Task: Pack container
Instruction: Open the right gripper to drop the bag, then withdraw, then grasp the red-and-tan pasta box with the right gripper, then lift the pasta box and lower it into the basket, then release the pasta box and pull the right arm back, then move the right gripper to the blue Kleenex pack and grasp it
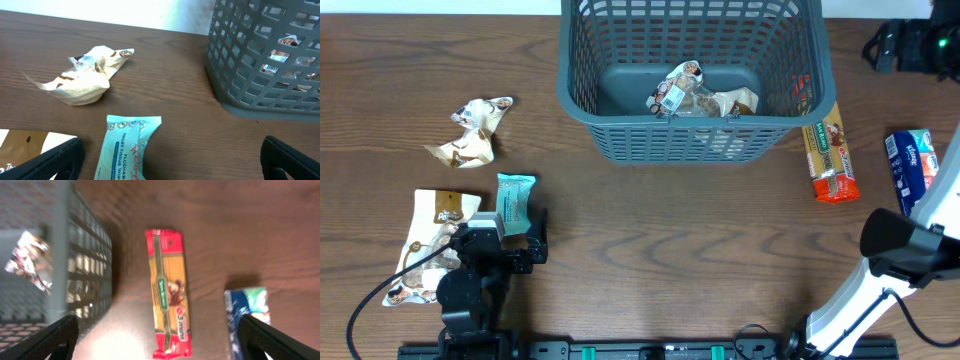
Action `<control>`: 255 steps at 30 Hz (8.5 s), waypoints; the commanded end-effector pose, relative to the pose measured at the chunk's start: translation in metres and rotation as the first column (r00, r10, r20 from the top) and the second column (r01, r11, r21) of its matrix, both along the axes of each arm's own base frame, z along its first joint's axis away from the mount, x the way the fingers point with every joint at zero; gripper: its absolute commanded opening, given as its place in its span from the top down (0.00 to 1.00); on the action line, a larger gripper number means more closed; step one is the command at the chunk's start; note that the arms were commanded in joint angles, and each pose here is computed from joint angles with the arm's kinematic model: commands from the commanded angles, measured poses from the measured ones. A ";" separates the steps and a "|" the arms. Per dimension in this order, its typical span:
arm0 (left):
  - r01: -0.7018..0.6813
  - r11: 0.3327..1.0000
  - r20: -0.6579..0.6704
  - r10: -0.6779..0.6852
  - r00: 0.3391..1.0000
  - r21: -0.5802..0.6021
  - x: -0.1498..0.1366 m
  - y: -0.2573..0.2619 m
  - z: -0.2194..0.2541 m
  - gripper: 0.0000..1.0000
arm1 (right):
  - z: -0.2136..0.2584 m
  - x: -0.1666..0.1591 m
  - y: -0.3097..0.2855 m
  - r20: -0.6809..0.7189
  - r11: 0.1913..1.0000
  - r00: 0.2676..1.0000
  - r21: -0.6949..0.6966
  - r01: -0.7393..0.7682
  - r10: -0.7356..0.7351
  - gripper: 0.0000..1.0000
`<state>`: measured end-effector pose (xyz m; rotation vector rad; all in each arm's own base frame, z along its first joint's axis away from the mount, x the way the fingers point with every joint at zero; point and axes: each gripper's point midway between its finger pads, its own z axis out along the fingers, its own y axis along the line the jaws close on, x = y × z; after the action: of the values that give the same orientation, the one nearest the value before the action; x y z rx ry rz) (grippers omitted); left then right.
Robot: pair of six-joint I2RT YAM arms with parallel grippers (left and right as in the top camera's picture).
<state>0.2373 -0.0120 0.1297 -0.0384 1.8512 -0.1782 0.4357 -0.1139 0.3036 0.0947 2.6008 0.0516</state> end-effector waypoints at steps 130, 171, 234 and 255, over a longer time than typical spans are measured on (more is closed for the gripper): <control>0.011 1.000 -0.029 -0.012 0.999 -0.021 -0.001 -0.003 -0.013 0.01 | -0.065 0.045 0.268 -0.051 0.300 0.336 -0.341 -0.891 0.941 0.99; 0.011 1.000 -0.029 -0.012 0.999 -0.021 -0.001 -0.003 -0.013 0.01 | 0.074 0.092 0.270 0.400 0.714 0.593 -0.348 -0.608 0.699 0.36; 0.011 1.000 0.000 -0.011 1.000 -0.018 0.001 -0.002 -0.006 0.01 | -0.089 -0.130 -0.197 -0.051 0.957 0.972 -0.194 0.215 -0.229 0.23; 0.011 1.000 0.000 -0.011 1.000 -0.018 0.001 -0.002 -0.006 0.01 | -0.193 -0.114 -0.189 -0.223 0.990 0.975 -0.139 -0.009 -0.022 0.24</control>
<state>0.2386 -0.0131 0.1325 -0.0301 1.8339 -0.1834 0.3170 -0.3070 0.1238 0.1049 2.7996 -0.1765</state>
